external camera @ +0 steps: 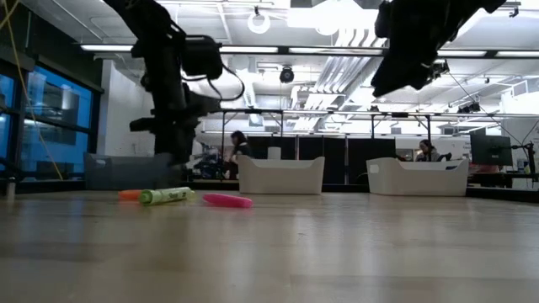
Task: Pick & Place Markers
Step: Put the black marker pen into the right white bin
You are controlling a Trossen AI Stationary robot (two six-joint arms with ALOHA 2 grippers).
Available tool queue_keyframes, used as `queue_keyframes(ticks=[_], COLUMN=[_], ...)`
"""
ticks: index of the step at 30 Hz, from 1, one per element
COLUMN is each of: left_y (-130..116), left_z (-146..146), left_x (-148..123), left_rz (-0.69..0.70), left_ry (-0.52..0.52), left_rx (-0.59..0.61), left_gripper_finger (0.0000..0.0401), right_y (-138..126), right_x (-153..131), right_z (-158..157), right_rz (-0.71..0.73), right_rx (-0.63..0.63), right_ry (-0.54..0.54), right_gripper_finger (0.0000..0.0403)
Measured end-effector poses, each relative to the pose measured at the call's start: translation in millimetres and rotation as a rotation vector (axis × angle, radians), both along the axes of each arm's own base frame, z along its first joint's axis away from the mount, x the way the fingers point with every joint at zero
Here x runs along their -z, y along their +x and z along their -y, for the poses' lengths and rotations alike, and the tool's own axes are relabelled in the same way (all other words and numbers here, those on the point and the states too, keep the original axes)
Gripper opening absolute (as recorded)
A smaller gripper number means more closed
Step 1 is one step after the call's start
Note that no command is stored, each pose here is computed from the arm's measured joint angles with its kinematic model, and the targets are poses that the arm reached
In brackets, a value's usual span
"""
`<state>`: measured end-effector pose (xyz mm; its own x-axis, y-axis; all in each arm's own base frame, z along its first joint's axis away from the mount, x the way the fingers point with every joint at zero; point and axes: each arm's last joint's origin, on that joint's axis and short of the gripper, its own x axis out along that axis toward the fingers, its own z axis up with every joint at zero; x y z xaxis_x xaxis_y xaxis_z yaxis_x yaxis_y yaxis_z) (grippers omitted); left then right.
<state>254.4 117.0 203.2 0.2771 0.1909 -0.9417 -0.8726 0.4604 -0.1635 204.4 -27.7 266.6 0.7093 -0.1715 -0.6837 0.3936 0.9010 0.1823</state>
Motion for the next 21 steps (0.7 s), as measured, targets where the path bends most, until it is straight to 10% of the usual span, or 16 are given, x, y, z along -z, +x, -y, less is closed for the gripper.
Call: queue_keyframes(ticks=[21], left_y=[33.0], left_z=[13.3], left_x=[-73.5], left_rz=[0.676], left_ry=[0.286], left_rx=[0.361], left_gripper_finger=[0.0041], right_y=[39.6], right_x=[-9.5], right_z=[33.3], right_rz=[0.334], right_rx=[-0.117], right_ry=[0.017], right_gripper_finger=[0.0170])
